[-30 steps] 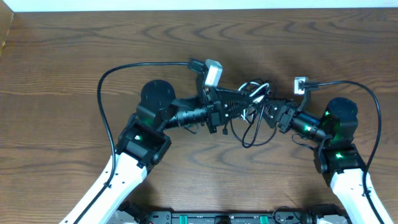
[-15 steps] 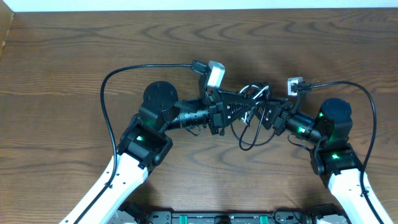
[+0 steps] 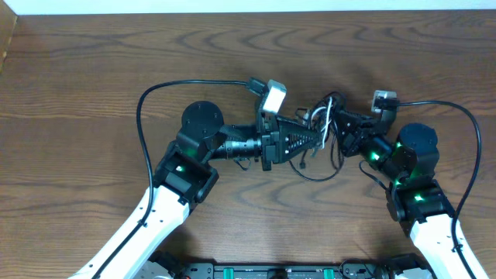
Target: Untangle cables
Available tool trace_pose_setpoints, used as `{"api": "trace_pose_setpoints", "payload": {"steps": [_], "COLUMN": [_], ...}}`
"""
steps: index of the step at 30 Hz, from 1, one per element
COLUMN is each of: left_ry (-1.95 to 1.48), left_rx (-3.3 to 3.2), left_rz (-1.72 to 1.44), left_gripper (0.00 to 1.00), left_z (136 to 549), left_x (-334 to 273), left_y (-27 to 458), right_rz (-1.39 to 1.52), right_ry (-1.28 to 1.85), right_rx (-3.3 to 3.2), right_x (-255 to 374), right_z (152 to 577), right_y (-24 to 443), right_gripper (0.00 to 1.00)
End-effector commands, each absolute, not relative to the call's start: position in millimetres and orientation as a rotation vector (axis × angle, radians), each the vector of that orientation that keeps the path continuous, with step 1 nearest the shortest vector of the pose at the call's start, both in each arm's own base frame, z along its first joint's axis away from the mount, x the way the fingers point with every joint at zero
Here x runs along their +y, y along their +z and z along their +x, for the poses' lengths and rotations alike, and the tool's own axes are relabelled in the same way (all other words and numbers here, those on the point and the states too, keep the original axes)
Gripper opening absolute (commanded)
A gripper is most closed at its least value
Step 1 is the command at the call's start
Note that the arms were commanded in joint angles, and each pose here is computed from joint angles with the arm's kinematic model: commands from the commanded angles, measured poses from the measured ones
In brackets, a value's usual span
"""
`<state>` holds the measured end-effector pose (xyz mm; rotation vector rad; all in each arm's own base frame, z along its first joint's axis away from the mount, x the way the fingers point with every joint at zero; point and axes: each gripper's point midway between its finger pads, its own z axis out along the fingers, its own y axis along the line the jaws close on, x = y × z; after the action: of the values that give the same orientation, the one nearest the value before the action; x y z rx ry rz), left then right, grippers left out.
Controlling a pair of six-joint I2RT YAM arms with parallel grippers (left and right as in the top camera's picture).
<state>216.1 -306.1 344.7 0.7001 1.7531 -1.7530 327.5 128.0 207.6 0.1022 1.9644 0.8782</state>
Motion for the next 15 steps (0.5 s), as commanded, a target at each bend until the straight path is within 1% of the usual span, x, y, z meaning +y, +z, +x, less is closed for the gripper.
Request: {"api": "trace_pose_setpoints", "payload": {"steps": [1,8,11,15], "left_ry": [-1.836,-1.791,-1.751,-1.670], "left_rx": [1.576,1.499,1.490,1.498], "left_rz": [1.009,1.122,1.106,1.035], "left_gripper": [0.08,0.08,0.08,0.08], "left_z": [167,166,176,201], "left_x": [-296,-283,-275,-257], "left_y": [375,372,371,371], "right_rz": [0.422,0.535,0.553,0.557], "right_ry": [0.450,0.249,0.211,0.191], "right_rx": [2.000,2.014,2.022,2.042], "right_x": [55,23,17,16], "right_z": [347,342,339,336], "right_y": [168,154,150,146], "right_gripper": [0.17,0.20,0.21,0.22]}}
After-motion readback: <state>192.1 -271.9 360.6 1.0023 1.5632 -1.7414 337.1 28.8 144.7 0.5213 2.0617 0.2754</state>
